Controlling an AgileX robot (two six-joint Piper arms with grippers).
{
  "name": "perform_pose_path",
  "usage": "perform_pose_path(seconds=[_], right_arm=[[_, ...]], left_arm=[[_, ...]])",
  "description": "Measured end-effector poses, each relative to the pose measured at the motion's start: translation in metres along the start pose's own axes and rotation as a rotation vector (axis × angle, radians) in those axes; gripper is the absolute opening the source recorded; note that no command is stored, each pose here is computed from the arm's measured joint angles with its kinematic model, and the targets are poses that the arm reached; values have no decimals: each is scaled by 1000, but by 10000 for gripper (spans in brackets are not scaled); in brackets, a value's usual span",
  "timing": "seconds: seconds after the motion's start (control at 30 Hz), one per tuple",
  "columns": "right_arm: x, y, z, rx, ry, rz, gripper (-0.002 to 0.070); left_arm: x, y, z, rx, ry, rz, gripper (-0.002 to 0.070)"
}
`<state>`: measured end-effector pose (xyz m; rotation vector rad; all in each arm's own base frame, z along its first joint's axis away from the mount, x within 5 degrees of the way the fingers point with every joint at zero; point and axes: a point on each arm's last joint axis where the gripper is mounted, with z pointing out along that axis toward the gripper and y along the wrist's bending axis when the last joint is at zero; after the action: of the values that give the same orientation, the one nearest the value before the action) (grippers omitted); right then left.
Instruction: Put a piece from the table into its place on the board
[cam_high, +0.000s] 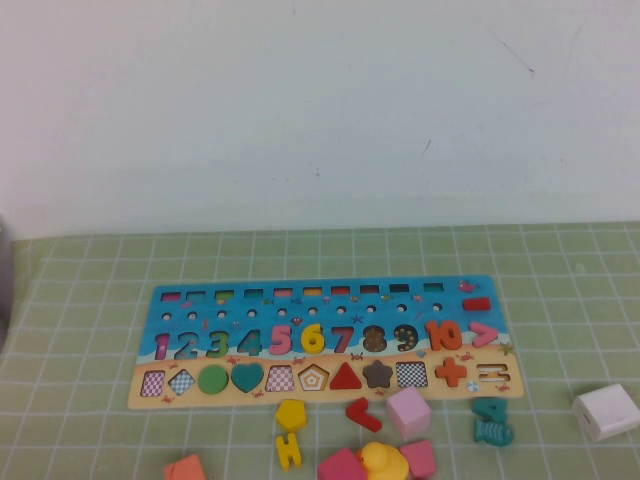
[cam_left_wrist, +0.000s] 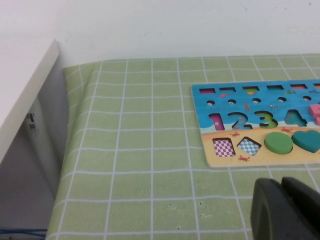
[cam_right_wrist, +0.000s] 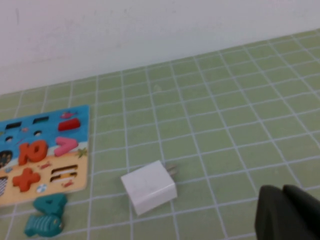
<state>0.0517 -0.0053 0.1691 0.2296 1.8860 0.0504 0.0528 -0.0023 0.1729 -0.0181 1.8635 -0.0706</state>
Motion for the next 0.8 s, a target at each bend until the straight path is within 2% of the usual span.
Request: perform_pose_path(seconds=[0.2,0.43,0.63,0.8], right_arm=[[1,3,0,-42,13,-48,-1],[1,5,0,-81,20,-10,-1],[2,7,-1,-135,28,-52,-1],[1,6,0,-127,22,-85,-1]], left_arm=[[0,0,0,0,0,0,-1],[0,0,0,0,0,0,-1],[0,0,0,0,0,0,-1],[0,0,0,0,0,0,-1]])
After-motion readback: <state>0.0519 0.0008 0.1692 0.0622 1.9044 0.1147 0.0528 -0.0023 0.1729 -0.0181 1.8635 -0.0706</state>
